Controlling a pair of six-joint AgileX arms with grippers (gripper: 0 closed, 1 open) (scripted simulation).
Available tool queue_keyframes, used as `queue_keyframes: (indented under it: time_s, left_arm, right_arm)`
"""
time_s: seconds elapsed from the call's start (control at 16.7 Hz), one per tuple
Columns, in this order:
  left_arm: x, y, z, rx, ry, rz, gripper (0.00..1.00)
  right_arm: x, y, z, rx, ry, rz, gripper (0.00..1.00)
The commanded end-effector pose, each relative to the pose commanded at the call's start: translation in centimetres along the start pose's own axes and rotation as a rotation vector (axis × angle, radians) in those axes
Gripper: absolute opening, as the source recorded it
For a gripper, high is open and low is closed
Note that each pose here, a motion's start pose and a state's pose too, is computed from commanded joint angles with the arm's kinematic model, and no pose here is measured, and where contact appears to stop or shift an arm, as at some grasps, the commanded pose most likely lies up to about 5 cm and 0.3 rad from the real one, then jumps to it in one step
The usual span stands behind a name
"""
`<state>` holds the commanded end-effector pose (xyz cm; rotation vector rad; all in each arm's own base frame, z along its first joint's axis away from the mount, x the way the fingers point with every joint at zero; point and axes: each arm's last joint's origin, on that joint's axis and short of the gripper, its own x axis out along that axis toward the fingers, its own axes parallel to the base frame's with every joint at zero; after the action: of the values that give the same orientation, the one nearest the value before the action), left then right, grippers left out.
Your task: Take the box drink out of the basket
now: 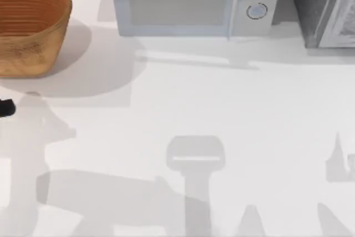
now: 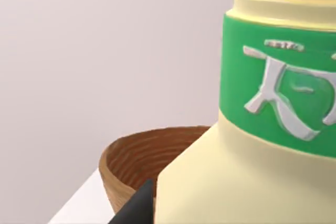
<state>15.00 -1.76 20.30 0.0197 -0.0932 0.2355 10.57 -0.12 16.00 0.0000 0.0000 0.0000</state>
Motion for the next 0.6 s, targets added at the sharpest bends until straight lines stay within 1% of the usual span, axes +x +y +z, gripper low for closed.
queue_keyframes:
  time_s: [0.18, 0.3, 0.6]
  left_arm:
    - [1.9, -1.7, 0.6, -0.006, -0.028, 0.095, 0.0]
    - [3.0, -3.1, 0.4, -0.009, -0.034, 0.157, 0.0]
    - [4.6, -6.2, -1.6, 0.001, -0.007, 0.285, 0.0]
  right_arm:
    - [0.0, 0.0, 0.0, 0.0, 0.0, 0.0, 1.0]
    - [0.0, 0.0, 0.0, 0.0, 0.0, 0.0, 1.0]
    - [0.0, 0.0, 0.0, 0.0, 0.0, 0.0, 1.0]
